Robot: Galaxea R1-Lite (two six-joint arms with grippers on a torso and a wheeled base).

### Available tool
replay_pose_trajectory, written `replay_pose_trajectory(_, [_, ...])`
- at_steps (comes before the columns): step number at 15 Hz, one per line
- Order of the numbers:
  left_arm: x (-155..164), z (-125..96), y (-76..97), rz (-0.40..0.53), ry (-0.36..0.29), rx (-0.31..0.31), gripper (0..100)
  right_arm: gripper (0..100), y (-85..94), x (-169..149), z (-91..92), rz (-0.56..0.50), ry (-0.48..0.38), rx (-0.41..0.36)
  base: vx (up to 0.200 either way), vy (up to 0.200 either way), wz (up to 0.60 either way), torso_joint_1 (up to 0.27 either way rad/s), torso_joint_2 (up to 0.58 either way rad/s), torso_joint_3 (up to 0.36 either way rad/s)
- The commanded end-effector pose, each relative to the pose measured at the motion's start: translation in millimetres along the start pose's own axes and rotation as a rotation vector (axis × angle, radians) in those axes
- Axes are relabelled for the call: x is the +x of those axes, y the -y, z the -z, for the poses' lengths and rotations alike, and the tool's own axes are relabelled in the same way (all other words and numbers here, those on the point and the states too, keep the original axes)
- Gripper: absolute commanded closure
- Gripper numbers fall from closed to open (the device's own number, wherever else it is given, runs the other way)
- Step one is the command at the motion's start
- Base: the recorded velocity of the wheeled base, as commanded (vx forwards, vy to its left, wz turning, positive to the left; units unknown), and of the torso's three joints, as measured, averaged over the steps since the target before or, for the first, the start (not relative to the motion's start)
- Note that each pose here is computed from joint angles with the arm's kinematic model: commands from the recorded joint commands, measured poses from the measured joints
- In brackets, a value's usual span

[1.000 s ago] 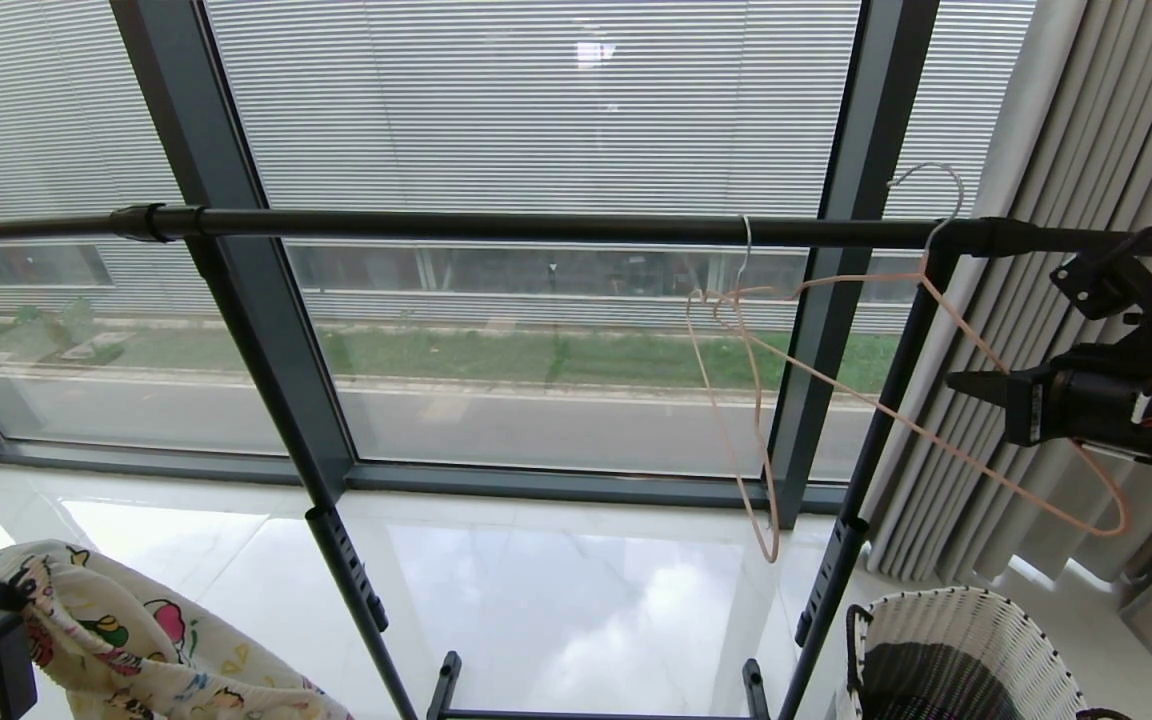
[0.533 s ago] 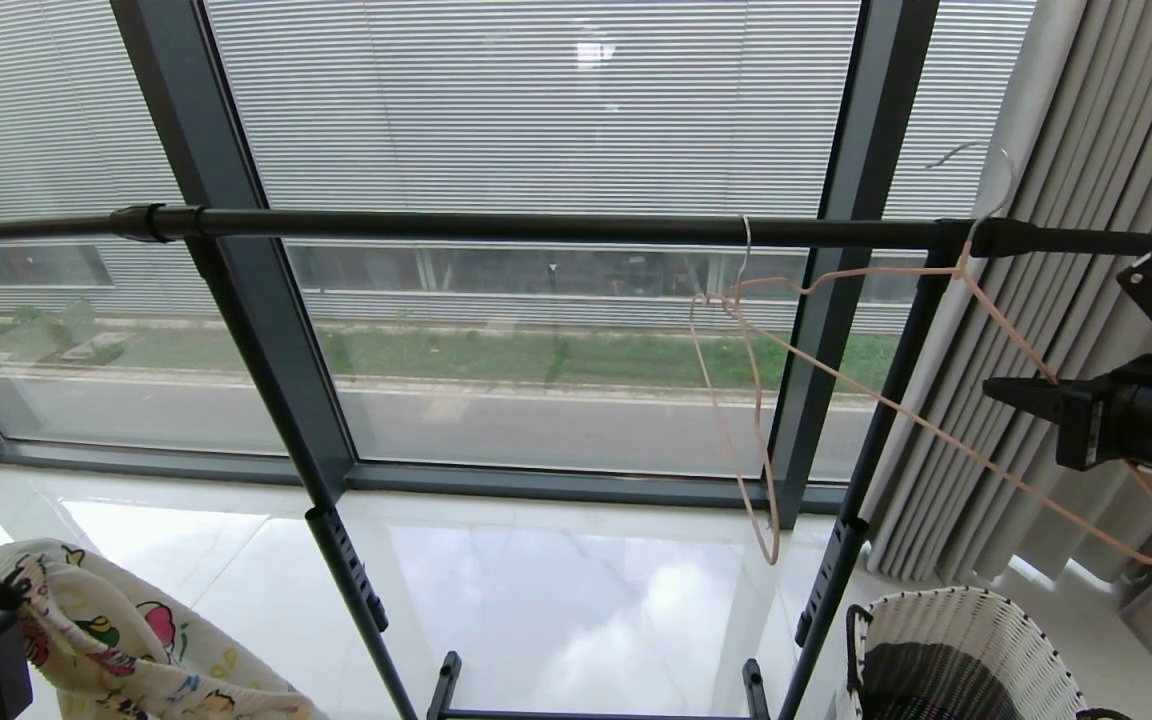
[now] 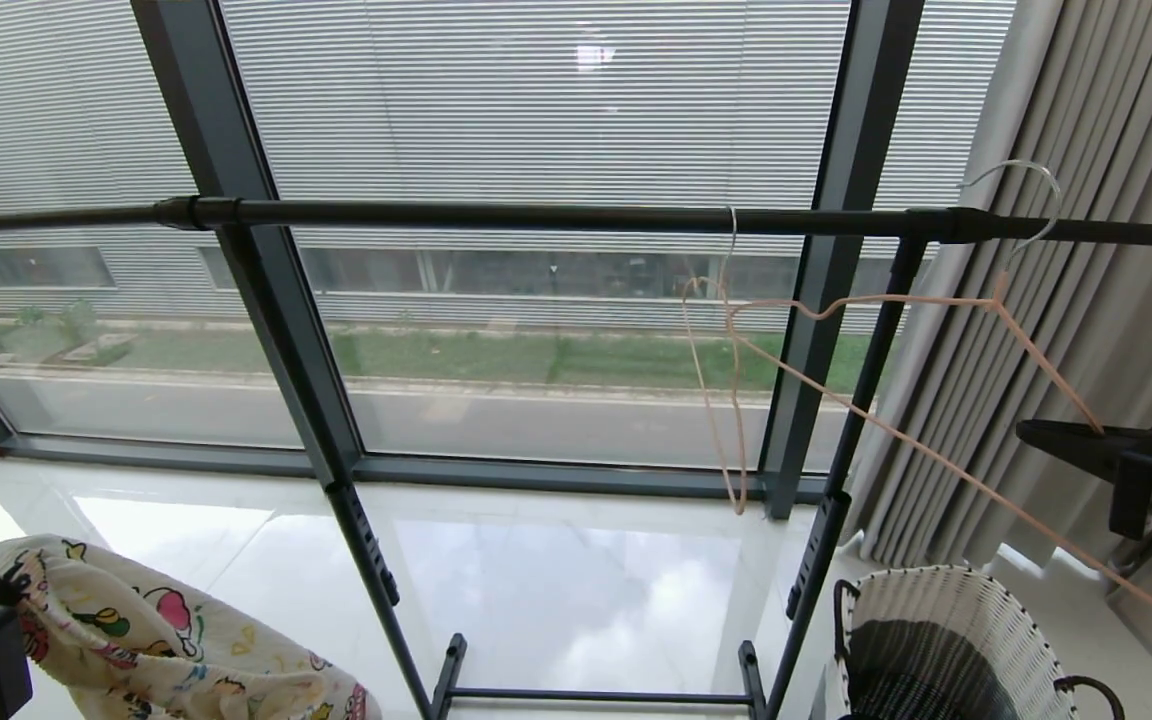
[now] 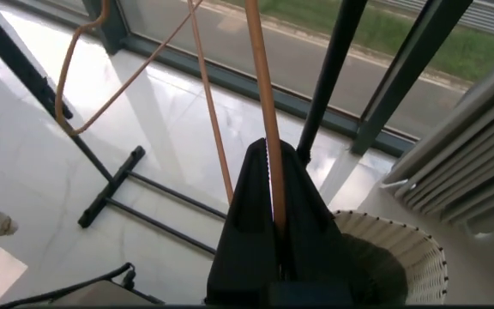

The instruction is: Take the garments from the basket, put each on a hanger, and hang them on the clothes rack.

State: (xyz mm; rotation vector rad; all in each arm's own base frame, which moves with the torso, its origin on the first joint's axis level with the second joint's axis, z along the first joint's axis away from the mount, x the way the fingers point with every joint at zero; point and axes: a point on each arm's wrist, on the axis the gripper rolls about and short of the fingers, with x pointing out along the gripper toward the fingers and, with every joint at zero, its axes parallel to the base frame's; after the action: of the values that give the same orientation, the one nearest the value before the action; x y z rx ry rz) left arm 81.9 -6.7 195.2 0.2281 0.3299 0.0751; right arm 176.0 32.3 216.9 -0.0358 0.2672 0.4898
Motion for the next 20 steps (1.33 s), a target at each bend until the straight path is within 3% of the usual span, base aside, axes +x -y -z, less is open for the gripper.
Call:
replay_pose_trajectory(1, [1, 0, 0.2, 0.000, -0.003, 0.001, 100, 100, -5.8, -7, 1.6, -0.016, 0.014, -0.010, -0.200, 0.000, 0.00, 0.002, 0.00, 0.007])
replay_pose_trajectory(10, [1, 0, 0.4, 0.003, -0.004, 0.019, 100, 100, -25.0, -24, 12.7, -0.089, 0.010, -0.046, -0.200, 0.000, 0.00, 0.003, 0.00, 0.008])
replay_pose_trajectory(15, [5, -1, 3.4, 0.034, -0.014, 0.049, 100, 100, -43.0, -32, 21.4, -0.202, -0.022, -0.108, -0.160, 0.000, 0.00, 0.004, 0.00, 0.002])
replay_pose_trajectory(18, [21, -18, 12.6, 0.096, -0.029, 0.068, 100, 100, -60.1, -31, 28.6, -0.326, -0.042, -0.166, 0.000, 0.000, 0.00, 0.000, 0.00, 0.000])
replay_pose_trajectory(20, [51, -36, 20.9, 0.089, 0.004, 0.024, 100, 100, -71.3, -31, 33.6, -0.410, -0.054, -0.202, 0.000, 0.000, 0.00, 0.000, 0.00, 0.000])
